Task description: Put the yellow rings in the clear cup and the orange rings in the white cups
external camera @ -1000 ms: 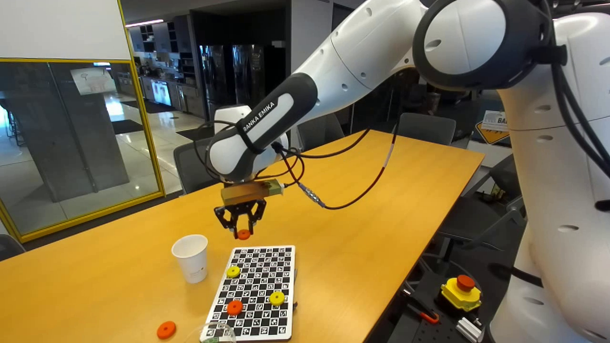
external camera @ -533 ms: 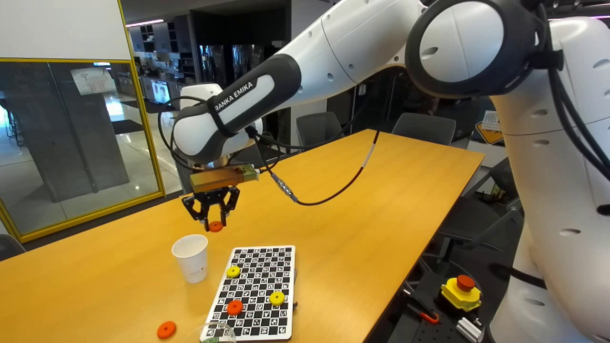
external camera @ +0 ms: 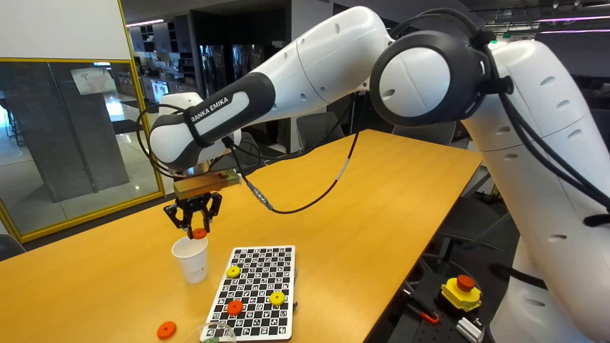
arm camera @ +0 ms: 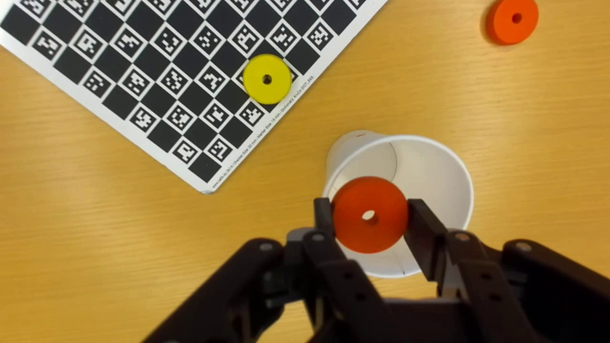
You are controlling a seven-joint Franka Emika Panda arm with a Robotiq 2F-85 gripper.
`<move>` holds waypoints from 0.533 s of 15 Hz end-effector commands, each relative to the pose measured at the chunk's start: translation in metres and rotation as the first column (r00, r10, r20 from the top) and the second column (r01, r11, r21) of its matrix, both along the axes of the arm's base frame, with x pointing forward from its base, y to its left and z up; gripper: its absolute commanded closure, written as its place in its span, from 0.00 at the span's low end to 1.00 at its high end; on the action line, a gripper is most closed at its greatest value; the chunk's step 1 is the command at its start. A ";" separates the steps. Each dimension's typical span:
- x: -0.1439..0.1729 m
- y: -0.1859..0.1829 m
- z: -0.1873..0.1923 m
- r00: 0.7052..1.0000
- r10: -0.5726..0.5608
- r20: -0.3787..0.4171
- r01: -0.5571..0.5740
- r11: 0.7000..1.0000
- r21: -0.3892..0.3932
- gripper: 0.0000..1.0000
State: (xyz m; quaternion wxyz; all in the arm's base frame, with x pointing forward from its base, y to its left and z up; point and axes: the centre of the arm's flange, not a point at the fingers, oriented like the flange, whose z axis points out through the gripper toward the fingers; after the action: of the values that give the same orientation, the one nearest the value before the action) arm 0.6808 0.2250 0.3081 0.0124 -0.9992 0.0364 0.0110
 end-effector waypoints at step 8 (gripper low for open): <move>0.043 0.030 -0.013 0.995 0.081 -0.052 -0.081 0.997 0.012 0.72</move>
State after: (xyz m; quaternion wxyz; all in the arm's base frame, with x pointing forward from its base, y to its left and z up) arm 0.7023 0.2415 0.2896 0.0109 -0.9994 0.0077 0.0318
